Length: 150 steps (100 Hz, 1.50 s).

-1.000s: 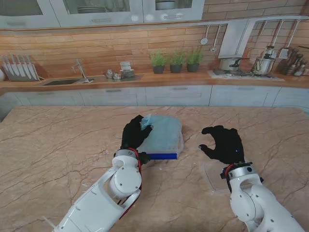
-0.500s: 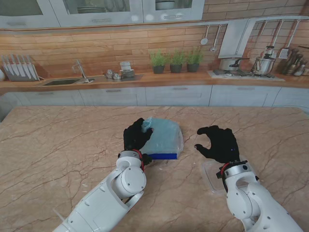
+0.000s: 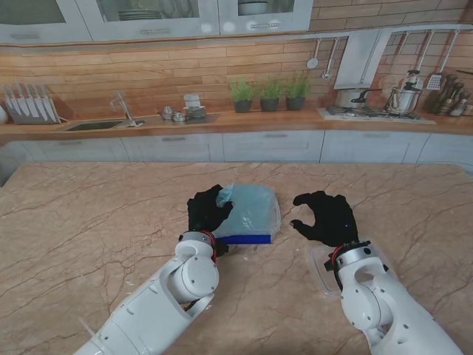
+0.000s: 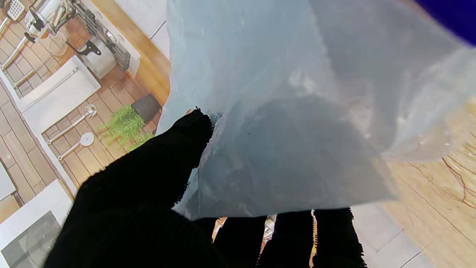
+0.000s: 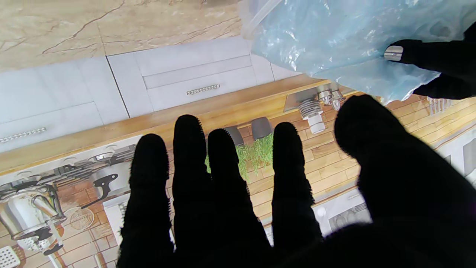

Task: Fold the bubble film and place it into the plastic crate

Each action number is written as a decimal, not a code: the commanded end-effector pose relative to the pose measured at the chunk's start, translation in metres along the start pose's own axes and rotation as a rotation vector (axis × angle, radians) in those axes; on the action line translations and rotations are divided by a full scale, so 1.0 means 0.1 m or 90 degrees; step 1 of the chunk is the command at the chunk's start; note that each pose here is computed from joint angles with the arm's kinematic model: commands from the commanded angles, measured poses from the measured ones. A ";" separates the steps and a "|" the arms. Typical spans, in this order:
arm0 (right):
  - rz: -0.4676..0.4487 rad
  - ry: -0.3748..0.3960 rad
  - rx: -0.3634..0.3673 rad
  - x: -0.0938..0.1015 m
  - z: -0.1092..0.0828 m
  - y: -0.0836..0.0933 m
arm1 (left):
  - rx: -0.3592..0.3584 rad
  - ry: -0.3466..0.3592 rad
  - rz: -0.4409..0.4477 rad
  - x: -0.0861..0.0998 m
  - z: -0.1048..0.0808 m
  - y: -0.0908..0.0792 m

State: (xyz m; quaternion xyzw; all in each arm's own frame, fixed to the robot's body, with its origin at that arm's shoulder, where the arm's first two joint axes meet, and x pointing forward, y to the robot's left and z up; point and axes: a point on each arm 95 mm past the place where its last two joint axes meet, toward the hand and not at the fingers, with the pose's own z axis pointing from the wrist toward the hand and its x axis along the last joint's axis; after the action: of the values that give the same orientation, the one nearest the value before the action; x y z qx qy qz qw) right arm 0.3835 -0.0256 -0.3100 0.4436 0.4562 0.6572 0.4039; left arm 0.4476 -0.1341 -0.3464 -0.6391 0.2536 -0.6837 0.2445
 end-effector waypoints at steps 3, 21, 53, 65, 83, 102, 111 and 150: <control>0.004 0.013 0.007 0.06 0.05 -0.01 | -0.007 0.002 0.022 -0.03 0.01 0.01; 0.017 0.027 0.030 0.14 0.18 -0.03 | -0.021 0.017 0.063 -0.08 0.05 0.02; 0.039 0.045 0.079 0.27 0.54 -0.10 | -0.033 0.038 0.151 -0.14 0.11 0.06; 0.048 0.054 0.093 0.33 0.69 -0.14 | -0.039 0.051 0.187 -0.16 0.11 0.07; 0.053 0.074 0.122 0.45 0.82 -0.21 | -0.050 0.056 0.210 -0.17 0.12 0.09; 0.055 0.092 0.165 0.54 0.92 -0.33 | -0.068 0.065 0.239 -0.18 0.13 0.12; 0.051 0.100 0.181 0.57 0.97 -0.39 | -0.074 0.068 0.252 -0.19 0.14 0.13; 0.051 0.102 0.251 0.63 1.11 -0.65 | -0.086 0.078 0.280 -0.23 0.16 0.14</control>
State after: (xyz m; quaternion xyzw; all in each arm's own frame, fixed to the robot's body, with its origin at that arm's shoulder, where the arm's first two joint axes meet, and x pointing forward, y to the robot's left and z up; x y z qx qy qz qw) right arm 0.4784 0.0708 -0.3364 0.4739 0.5848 0.6085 0.2511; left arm 0.4666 -0.1298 -0.3696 -0.5397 0.4438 -0.6343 0.3308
